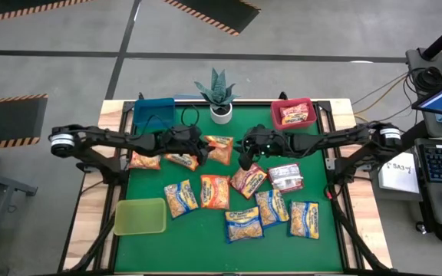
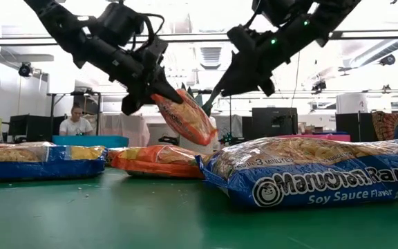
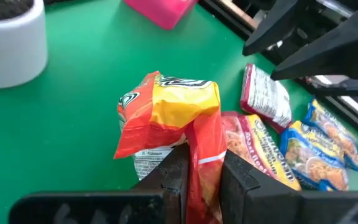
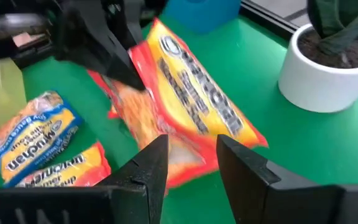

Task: Sort Maruchan noodles
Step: Put the orange noodle pack into the yellow bin

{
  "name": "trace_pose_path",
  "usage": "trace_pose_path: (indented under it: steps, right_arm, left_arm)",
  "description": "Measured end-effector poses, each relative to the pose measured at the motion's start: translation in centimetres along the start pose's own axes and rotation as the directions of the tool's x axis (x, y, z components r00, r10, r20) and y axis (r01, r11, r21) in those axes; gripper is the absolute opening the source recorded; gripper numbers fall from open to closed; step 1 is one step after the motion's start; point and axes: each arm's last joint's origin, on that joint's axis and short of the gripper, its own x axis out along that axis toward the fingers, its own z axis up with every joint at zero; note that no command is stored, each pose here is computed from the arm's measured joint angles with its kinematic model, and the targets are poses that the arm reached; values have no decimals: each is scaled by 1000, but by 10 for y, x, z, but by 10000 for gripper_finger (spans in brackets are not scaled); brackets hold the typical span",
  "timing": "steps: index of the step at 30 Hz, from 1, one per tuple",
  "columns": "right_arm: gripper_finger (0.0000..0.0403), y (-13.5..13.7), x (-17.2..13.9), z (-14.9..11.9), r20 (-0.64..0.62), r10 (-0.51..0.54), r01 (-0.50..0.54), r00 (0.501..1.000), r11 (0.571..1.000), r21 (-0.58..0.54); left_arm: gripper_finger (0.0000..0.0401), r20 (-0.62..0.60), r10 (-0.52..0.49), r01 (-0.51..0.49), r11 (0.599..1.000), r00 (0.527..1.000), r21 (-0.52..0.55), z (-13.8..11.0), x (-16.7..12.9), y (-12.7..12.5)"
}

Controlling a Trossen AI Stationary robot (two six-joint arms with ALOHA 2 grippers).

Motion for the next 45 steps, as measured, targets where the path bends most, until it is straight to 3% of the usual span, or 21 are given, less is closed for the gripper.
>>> trace_pose_path:
  steps: [8,12,16,18,20,23,26,32,35,37,43,45]
  right_arm:
    - [126,-3,-6,-5,-70,-27,26,997,1000,-18]
    - [129,-3,-6,-6,-77,-31,28,997,999,-37]
    - [129,-3,-6,-6,-74,-30,26,997,998,-58]
    - [128,-4,-6,-6,-73,-31,26,997,997,-70]
    - [125,-4,-6,-6,-73,-31,25,997,996,-82]
    - [123,-4,-6,-5,-67,-40,34,997,995,-89]
    - [125,-5,-6,-4,-54,-53,48,997,995,-93]
    - [130,-6,-6,-1,-34,-51,48,998,995,-86]
    - [128,-5,-6,0,-23,-47,45,999,995,-84]
    - [126,-5,-6,0,-25,-47,45,999,995,-84]
    - [124,-5,-6,0,-25,-47,45,999,995,-83]
    - [127,-5,-6,0,-24,-47,45,999,996,-77]
  left_arm:
    - [36,18,-20,20,1000,1000,5,18,-31,-14]
    - [36,-27,-41,44,993,999,114,32,-47,-35]
    - [36,-165,-1,41,970,986,240,49,-68,-59]
    - [36,-262,34,62,936,964,348,53,-80,-71]
    - [36,-362,62,126,872,930,472,53,-95,-85]
    - [36,-486,91,226,801,869,554,51,-118,-103]
    - [36,-568,122,272,783,814,559,52,-140,-118]
    - [36,-684,186,280,813,705,510,38,-177,-136]
    - [36,-716,195,310,803,671,509,25,-188,-143]
    - [36,-734,188,358,777,653,518,15,-195,-149]
    - [36,-775,201,513,647,599,564,-19,-217,-163]
    - [36,-779,223,524,629,586,574,-32,-223,-164]
